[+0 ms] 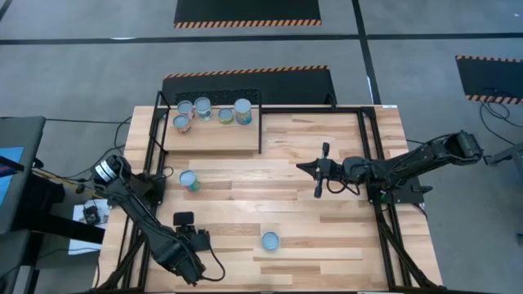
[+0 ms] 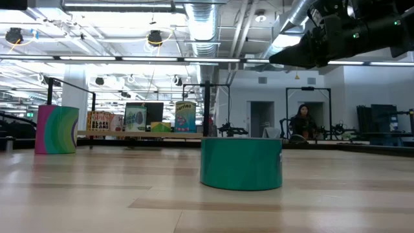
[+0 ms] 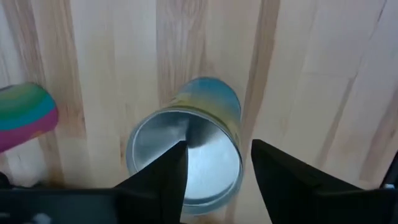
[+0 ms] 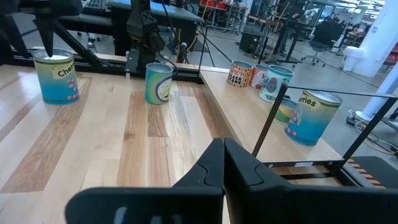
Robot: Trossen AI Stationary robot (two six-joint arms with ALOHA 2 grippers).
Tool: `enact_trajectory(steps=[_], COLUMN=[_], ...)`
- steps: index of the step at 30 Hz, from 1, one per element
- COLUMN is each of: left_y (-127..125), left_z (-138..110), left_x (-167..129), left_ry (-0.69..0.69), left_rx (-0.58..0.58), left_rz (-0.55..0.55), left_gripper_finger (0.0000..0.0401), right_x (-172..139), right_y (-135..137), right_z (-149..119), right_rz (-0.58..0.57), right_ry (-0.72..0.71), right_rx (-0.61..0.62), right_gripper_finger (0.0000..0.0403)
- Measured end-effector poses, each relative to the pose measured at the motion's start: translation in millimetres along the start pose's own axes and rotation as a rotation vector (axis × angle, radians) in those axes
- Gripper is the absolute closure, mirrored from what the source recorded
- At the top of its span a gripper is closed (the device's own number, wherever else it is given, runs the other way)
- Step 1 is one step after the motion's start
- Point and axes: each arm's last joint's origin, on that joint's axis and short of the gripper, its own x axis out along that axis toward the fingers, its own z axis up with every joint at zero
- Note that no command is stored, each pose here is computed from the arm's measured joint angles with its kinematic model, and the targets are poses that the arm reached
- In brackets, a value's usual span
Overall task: Pick and place cans onto a shelf
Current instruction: Put the canned cherries on the shelf
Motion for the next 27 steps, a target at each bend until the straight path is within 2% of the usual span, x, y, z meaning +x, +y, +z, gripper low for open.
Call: enact_trajectory(steps=[6, 9, 17, 22, 27], left_y=[1.6, 2.6, 2.9, 4.3, 22.1], left_z=[-1.2, -2.2, -1.4, 3.1, 12.0], left_x=[6.5, 8.2, 8.2, 4.2, -11.0], left_ry=[-0.005, -0.008, -0.032, -0.078, -0.141], left_rx=[-0.006, -0.005, 0.033, 0.064, 0.04], left_rz=[0.021, 0.031, 0.045, 0.049, 0.027], left_gripper_finger=[0.0253, 0.0274, 0.0391, 0.04, 0.0401], right_x=[0.0, 0.0, 0.0, 0.0, 0.0], right_y=[0.0, 0.0, 0.0, 0.0, 0.0], right_z=[0.0, -0.1, 0.0, 0.0, 0.0], right_rz=[0.0, 0.0, 0.0, 0.0, 0.0], right_ry=[0.0, 0.0, 0.0, 0.0, 0.0], right_rx=[0.0, -0.001, -0.001, 0.003, 0.014], right_gripper_finger=[0.0388, 0.0389, 0.0387, 0.0389, 0.0387])
